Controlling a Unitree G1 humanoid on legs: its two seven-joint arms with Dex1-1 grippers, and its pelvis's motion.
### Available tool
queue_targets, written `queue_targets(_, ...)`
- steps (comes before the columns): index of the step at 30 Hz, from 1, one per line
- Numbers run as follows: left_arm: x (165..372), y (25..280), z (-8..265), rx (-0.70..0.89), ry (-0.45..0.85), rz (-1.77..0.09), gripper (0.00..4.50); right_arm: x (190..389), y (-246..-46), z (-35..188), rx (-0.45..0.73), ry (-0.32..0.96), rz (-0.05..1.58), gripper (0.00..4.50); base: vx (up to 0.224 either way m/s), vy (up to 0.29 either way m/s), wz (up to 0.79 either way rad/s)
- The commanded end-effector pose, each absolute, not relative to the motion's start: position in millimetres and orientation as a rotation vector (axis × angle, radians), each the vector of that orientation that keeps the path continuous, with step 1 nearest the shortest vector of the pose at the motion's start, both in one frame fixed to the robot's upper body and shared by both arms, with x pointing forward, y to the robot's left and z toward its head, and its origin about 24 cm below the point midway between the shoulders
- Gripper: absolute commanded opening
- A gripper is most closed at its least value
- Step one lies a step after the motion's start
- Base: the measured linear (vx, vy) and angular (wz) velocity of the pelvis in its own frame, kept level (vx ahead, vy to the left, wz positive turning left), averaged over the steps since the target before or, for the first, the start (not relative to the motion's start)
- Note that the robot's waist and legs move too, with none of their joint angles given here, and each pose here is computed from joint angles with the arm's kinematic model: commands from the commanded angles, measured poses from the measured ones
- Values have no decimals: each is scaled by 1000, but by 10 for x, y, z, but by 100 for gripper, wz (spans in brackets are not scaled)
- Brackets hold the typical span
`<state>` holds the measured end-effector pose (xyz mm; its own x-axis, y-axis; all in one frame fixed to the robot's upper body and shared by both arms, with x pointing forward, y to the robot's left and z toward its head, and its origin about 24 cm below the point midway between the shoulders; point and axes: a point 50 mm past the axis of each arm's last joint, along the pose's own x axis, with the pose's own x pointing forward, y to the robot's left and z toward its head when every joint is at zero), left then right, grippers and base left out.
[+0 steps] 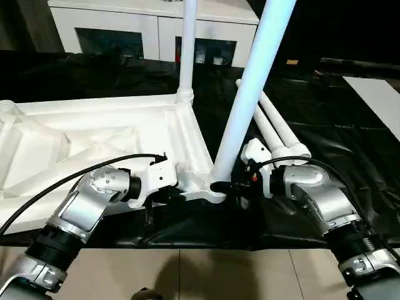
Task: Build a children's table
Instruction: Rotate leg to tighten
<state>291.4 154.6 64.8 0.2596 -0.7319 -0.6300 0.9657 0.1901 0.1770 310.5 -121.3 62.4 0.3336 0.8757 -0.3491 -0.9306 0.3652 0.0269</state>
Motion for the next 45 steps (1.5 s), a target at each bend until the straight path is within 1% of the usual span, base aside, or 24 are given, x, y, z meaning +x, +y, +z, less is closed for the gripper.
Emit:
queue_targets(1, 2881, 1498, 645, 631, 460, -1283, 0, 3145, -1270, 482, -181, 416, 1078, 251, 0, 0, 0)
queue_targets(3, 2909, 1484, 619, 608, 475, -1250, 0, 3192, -1247, 433, -153, 436, 991, 251, 0, 0, 0)
queue_targets(5, 3050, 1392, 572, 560, 490, -1121, 0, 3307, -1169, 304, -97, 483, 744, 250, 0, 0, 0)
queue_targets(6, 3050, 1392, 572, 560, 490, -1121, 0, 3307, -1169, 304, -97, 483, 744, 250, 0, 0, 0)
queue_targets(8, 3169, 1290, 570, 539, 491, -1020, 0, 3363, -1076, 228, -56, 514, 603, 249, -55, 9, -11)
queue_targets(10, 3203, 1250, 578, 531, 490, -995, 0, 3380, -1042, 215, -44, 519, 566, 249, 0, 0, 0)
queue_targets(11, 3315, 1119, 611, 486, 487, -902, 0, 3438, -919, 206, -2, 521, 471, 249, 0, 0, 0)
queue_targets(13, 3315, 1119, 611, 486, 487, -902, 0, 3438, -919, 206, -2, 521, 471, 249, 0, 0, 0)
queue_targets(14, 3377, 1042, 627, 471, 489, -846, 0, 3479, -844, 214, 26, 515, 406, 249, 0, 0, 0)
queue_targets(15, 3426, 977, 634, 474, 494, -798, 0, 3517, -781, 225, 44, 510, 338, 249, 0, 0, 0)
queue_targets(18, 3476, 929, 636, 515, 499, -746, 0, 3572, -696, 261, 69, 497, 258, 249, 0, 0, 0)
queue_targets(22, 3489, 947, 634, 531, 499, -736, 0, 3611, -611, 337, 139, 463, 271, 249, 0, 0, 0)
queue_targets(23, 3492, 994, 633, 547, 496, -737, 0, 3642, -554, 445, 173, 394, 346, 249, 0, 0, 0)
queue_targets(24, 3493, 1003, 633, 550, 495, -737, 0, 3647, -547, 464, 176, 382, 359, 305, 0, 0, 0)
queue_targets(27, 3489, 1039, 620, 572, 490, -745, 0, 3687, -570, 559, 144, 314, 392, 325, 0, 0, 0)
queue_targets(29, 3473, 1067, 619, 596, 473, -772, 0, 3716, -684, 641, 121, 258, 410, 352, 0, 0, 0)
queue_targets(31, 3470, 1072, 623, 609, 462, -782, 0, 3722, -708, 656, 121, 249, 412, 365, 0, 0, 0)
queue_targets(34, 3430, 1145, 611, 626, 460, -815, 0, 3679, -840, 756, 62, 193, 517, 376, 0, 0, 0)
queue_targets(35, 3413, 1167, 607, 630, 458, -832, 0, 3644, -886, 770, 51, 194, 560, 401, 0, 0, 0)
queue_targets(37, 3377, 1203, 596, 629, 460, -871, 0, 3583, -985, 774, -3, 199, 623, 411, 0, 0, 0)
queue_targets(38, 3322, 1221, 592, 632, 439, -947, 0, 3508, -1091, 759, -77, 213, 688, 416, 0, 0, 0)
queue_targets(40, 3272, 1224, 595, 640, 410, -1021, 0, 3444, -1159, 745, -128, 229, 744, 444, 0, 0, 0)
queue_targets(41, 3158, 1262, 568, 626, 414, -1135, 0, 3336, -1276, 711, -186, 268, 829, 444, 0, 0, 0)
queue_targets(45, 3019, 1331, 554, 558, 466, -1240, 0, 3171, -1382, 728, -177, 289, 986, 444, 0, 0, 0)
